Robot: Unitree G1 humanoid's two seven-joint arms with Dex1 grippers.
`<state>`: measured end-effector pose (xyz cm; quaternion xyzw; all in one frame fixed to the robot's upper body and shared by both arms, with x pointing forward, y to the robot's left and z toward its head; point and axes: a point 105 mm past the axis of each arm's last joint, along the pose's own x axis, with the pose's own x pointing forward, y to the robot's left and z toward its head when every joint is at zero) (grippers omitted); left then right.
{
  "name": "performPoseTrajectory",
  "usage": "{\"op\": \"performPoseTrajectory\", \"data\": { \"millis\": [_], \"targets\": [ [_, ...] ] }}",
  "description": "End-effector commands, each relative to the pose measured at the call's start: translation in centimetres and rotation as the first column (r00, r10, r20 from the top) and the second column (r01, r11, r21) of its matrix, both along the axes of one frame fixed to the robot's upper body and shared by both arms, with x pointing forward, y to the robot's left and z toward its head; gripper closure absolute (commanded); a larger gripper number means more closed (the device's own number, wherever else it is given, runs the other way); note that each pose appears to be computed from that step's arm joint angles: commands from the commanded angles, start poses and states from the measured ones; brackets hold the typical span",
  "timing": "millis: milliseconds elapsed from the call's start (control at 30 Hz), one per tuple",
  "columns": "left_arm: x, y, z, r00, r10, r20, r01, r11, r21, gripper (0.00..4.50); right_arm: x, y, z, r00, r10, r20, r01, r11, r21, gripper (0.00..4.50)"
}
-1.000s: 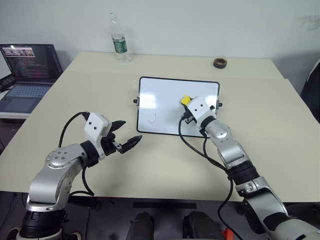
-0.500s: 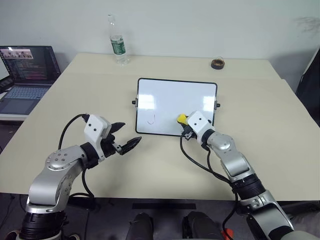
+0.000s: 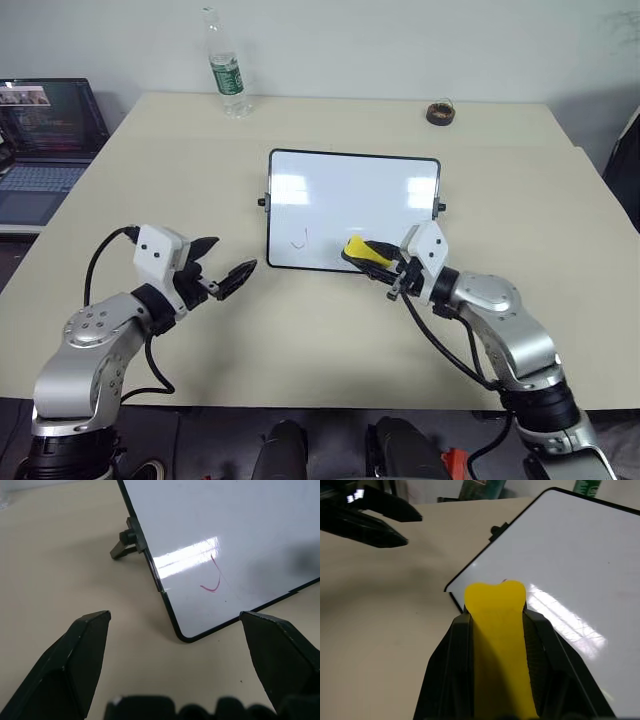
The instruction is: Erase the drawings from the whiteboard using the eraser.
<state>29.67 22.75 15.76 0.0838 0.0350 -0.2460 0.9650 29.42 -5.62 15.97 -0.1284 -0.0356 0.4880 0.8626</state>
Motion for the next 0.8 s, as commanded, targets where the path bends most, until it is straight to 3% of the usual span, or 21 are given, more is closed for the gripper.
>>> {"op": "performPoseTrajectory", "data": {
  "millis": [33, 433, 800],
  "targets": [
    [-0.2, 1.1, 1.1, 0.998, 0.036, 0.045, -0.035, 0.999, -0.008, 0.00, -1.5, -0.1, 1.5, 0.998, 0.061, 0.012, -0.061, 0.997, 0.043, 3.50],
    [-1.4, 0.9, 0.5, 0.998, 0.052, 0.039, -0.053, 0.998, 0.017, 0.00, -0.9, 0.1, 1.0, 0.997, 0.083, -0.001, -0.083, 0.996, 0.010, 3.50],
    [-1.9, 0.9, -0.7, 1.000, 0.011, 0.000, -0.011, 0.995, 0.101, 0.00, 3.5, 5.0, 1.3, 0.968, 0.093, 0.234, -0.054, 0.985, -0.166, 3.50]
  ]
}}
